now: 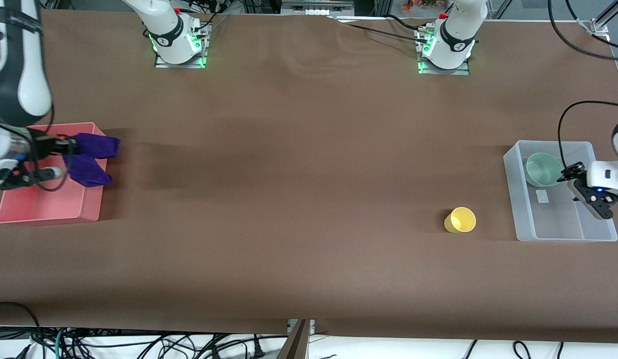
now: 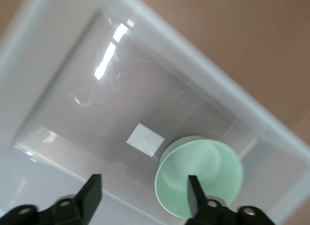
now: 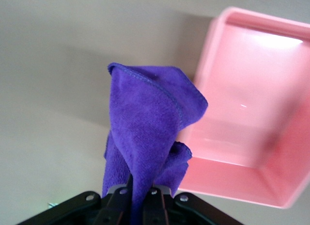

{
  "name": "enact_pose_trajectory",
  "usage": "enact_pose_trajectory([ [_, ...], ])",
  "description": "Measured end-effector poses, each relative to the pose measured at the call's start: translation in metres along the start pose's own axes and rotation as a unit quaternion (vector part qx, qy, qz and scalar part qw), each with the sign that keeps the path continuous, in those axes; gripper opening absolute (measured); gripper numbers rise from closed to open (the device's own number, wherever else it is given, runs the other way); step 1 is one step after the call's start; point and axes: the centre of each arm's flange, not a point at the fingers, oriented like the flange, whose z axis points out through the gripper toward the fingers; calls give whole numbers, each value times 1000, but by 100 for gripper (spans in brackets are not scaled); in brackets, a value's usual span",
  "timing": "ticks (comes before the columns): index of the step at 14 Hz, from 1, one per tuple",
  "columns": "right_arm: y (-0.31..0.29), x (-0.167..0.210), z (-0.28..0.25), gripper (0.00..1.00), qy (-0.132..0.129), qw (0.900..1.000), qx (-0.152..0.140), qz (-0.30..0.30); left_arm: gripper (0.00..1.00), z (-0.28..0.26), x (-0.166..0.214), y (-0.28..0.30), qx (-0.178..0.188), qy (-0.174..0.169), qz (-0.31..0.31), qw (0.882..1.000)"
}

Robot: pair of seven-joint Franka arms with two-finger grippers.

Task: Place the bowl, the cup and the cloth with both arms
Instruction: 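Carry the bowl into the clear bin while the right gripper carries the cloth, then release the bowl and reach the yellow cup with the left gripper, then lift the yellow cup into the bowl while the right gripper releases the cloth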

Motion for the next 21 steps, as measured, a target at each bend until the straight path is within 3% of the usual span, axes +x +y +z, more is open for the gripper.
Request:
enact_pose_trajectory([
  [1,18,-10,2,5,-5,1000,-4,-8,98,-26,15,10,0,3,-22,1000],
  [2,35,-21,5,5,-9,1000,-5,-15,100,-46,30,21,-1,9,-54,999],
  [4,64,-37,13,5,-12,1000,-7,-24,100,-59,63,38,-14,29,-135,990],
  [6,83,-42,30,5,-12,999,-7,-28,100,-46,102,53,-43,40,-209,976],
  [8,98,-39,59,5,-19,999,-5,-25,100,-28,152,65,-48,47,-264,962],
  [11,120,-25,114,5,-33,999,-5,-19,100,-3,219,81,-37,81,-315,945],
  [15,125,-6,173,5,-34,999,-17,-26,96,37,231,73,-42,91,-340,935],
  [17,124,-2,195,5,-36,999,-15,-27,81,55,229,69,-48,88,-347,933],
  [21,122,3,222,5,-32,999,-7,-24,37,78,232,71,-63,76,-367,925],
])
